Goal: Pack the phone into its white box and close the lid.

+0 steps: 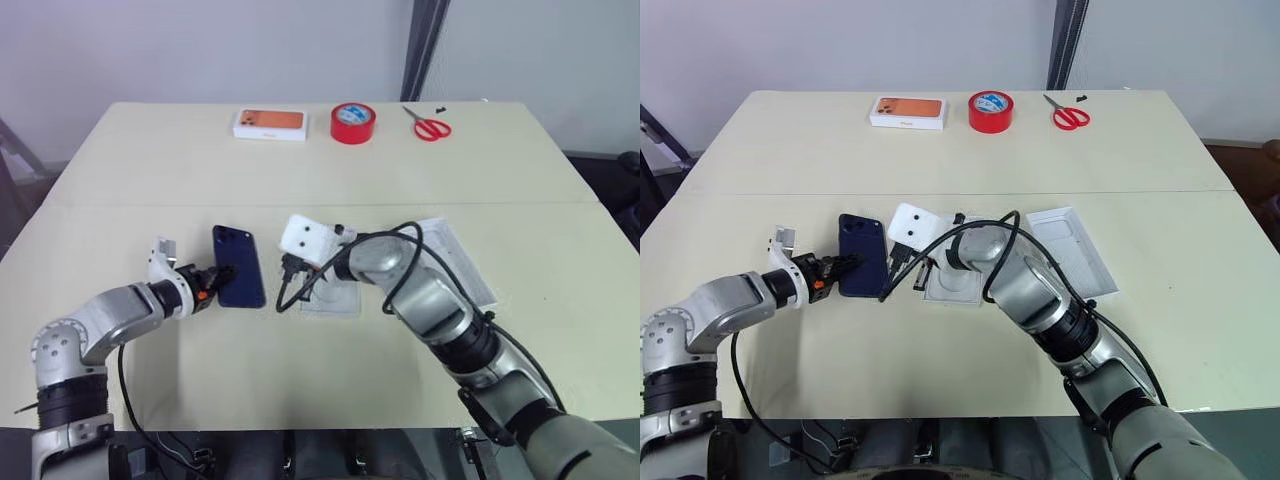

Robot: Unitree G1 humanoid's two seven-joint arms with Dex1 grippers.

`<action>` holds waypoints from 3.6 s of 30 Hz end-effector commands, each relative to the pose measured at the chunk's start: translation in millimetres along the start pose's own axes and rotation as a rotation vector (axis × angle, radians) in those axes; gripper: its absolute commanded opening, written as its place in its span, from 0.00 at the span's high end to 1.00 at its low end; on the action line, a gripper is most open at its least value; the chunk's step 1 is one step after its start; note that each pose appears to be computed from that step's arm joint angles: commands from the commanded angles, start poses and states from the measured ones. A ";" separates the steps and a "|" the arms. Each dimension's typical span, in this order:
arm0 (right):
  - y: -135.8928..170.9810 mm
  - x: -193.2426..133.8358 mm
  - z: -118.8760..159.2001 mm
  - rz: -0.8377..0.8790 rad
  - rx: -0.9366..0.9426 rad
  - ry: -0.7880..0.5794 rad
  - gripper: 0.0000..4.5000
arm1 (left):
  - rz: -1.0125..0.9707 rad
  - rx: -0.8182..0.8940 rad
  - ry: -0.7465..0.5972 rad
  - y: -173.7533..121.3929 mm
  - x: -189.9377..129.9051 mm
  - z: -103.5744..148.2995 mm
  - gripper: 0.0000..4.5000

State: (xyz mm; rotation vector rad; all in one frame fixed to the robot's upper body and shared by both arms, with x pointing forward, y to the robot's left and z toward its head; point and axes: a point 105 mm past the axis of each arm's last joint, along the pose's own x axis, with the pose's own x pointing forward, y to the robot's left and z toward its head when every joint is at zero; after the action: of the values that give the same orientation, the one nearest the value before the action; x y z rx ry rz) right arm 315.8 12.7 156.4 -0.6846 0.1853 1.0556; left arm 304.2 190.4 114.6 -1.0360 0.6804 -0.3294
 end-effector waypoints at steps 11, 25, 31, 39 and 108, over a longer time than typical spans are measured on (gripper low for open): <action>-32.1 -89.6 -21.3 -0.040 -0.010 -0.074 1.00 | -0.266 0.200 0.057 -87.5 20.5 -30.5 1.00; -54.7 -122.3 -63.9 -0.171 0.026 0.060 1.00 | -0.192 0.237 0.290 -87.2 77.7 -83.7 1.00; -50.3 -121.4 -69.8 -0.172 0.030 0.080 1.00 | -0.193 0.224 0.309 -85.0 81.6 -89.3 1.00; -47.3 -119.7 -70.9 -0.164 0.030 0.085 1.00 | -0.198 0.237 0.331 -85.8 84.7 -94.4 0.52; -26.8 -78.6 -91.8 -0.109 0.071 0.298 1.00 | -0.260 1.466 0.437 -68.8 107.4 -106.4 0.83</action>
State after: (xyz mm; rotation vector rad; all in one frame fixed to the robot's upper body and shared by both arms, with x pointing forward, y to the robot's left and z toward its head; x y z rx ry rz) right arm 322.6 -120.1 116.3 -0.7814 0.5122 0.7861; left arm 335.5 54.1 104.3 0.3792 0.4785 -0.9578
